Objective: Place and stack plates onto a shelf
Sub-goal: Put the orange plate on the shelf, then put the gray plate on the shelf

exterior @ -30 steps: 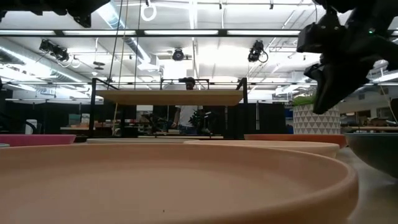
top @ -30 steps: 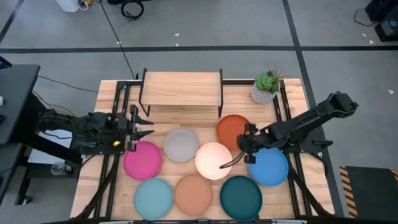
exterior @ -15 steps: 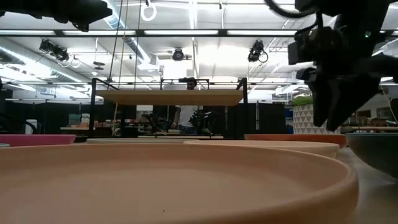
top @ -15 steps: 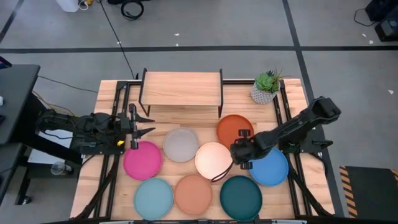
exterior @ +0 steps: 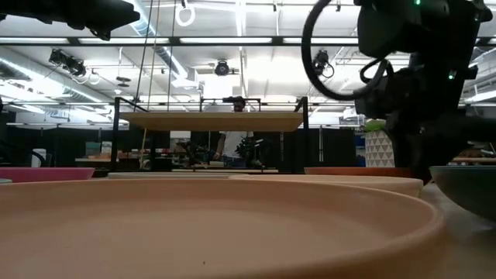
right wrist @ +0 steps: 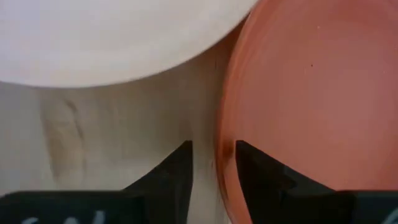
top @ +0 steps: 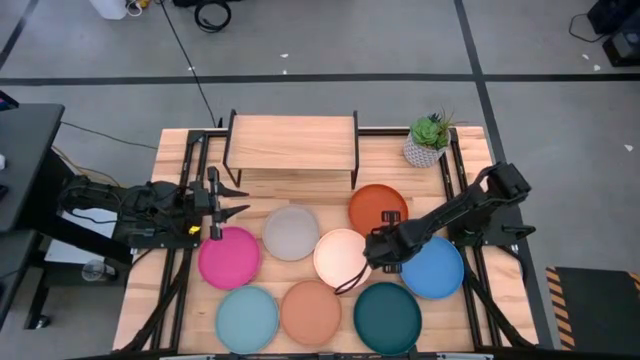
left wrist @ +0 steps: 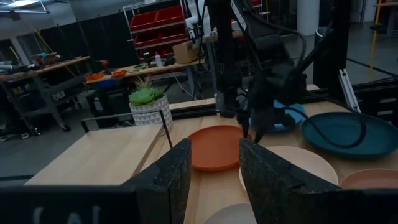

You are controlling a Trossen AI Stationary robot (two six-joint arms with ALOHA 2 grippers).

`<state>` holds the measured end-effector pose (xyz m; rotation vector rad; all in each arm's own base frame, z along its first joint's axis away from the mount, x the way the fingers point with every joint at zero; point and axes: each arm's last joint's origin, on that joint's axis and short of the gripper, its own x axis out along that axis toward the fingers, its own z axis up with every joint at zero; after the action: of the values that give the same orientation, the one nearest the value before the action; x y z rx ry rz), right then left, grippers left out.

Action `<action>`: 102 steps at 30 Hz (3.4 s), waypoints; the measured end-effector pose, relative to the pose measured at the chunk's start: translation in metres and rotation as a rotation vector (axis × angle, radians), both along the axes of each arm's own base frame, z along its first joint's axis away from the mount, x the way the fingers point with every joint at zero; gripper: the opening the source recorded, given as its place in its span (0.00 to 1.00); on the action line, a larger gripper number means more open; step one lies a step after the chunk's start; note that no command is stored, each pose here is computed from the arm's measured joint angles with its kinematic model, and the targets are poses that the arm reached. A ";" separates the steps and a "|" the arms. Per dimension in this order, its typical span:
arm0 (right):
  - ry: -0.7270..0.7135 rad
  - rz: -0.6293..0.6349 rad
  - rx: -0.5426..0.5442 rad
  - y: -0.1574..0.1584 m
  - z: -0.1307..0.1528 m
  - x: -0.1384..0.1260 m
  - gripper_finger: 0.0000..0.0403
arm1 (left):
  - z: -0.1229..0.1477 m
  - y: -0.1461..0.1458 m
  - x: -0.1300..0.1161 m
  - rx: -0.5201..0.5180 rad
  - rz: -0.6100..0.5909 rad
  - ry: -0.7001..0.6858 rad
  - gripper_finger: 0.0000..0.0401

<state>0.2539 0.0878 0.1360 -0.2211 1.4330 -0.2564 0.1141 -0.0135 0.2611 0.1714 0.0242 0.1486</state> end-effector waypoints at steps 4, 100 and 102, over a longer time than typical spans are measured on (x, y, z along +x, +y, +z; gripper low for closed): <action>0.026 -0.017 -0.034 -0.003 -0.001 -0.002 0.17 | 0.000 0.000 0.000 0.000 0.000 0.000 0.35; -0.581 -0.001 -0.290 -0.040 0.145 0.009 0.47 | -0.050 -0.067 0.146 0.048 -0.140 1.175 0.48; -0.583 -0.011 -0.296 -0.035 0.137 0.007 0.47 | -0.059 -0.070 0.154 0.033 -0.166 1.203 0.48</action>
<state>0.2606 0.0532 0.2732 -0.3473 0.8150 -0.4978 0.2684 -0.0838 0.2018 0.2742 1.2030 -0.1379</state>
